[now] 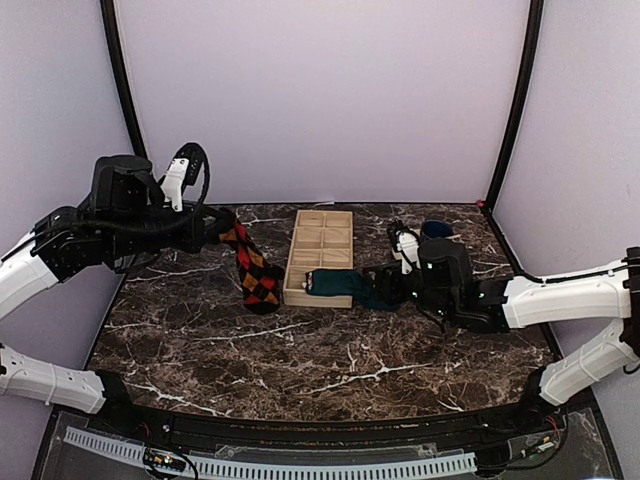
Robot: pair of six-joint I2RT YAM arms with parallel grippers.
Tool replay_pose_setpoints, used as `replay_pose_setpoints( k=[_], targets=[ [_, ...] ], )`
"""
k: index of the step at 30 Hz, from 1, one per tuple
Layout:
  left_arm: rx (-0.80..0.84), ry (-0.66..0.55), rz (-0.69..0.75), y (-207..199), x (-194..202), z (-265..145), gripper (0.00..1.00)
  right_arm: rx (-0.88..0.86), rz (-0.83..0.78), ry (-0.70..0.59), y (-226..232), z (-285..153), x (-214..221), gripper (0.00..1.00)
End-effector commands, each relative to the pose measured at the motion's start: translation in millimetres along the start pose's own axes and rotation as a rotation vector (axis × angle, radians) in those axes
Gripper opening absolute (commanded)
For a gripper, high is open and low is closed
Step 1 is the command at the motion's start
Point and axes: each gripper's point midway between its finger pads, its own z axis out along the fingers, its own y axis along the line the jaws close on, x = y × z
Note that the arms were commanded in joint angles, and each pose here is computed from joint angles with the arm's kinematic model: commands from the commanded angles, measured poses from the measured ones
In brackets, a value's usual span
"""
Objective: Roll the socks
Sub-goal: Put down the sock at the center of the board.
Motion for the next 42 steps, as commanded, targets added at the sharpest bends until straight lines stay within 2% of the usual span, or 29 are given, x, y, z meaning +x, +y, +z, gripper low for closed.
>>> replay_pose_setpoints(
  k=[1,7,12,17,23,28,33,42],
  targets=[
    [0.152,0.067,0.004,-34.6,-4.5,-9.7,0.00,-0.005,-0.003,-0.057,7.7,-5.5,-22.1,0.66],
    [0.261,0.164,-0.130,-59.4,-1.3,-29.7,0.00,0.023,-0.027,-0.091,4.0,-13.8,-38.1,0.66],
    [0.319,0.271,-0.298,-68.5,26.4,-29.9,0.00,0.052,-0.050,-0.117,0.4,-19.6,-51.6,0.67],
    [0.331,0.398,-0.418,-71.7,77.7,-2.5,0.00,0.075,-0.067,-0.126,-0.6,-16.2,-56.7,0.67],
    [0.201,0.511,-0.422,-54.4,123.9,37.3,0.00,0.084,-0.098,-0.093,4.3,1.2,-50.9,0.68],
    [0.003,0.429,-0.436,1.3,118.2,55.0,0.00,0.076,-0.108,-0.076,9.3,14.0,-48.5,0.68],
    [-0.119,0.321,-0.432,52.2,101.4,61.6,0.00,0.056,-0.117,-0.052,16.2,26.1,-42.7,0.68],
    [-0.235,0.315,-0.394,101.7,106.6,82.7,0.00,-0.001,-0.113,-0.006,30.7,44.1,-29.0,0.68]
  ],
)
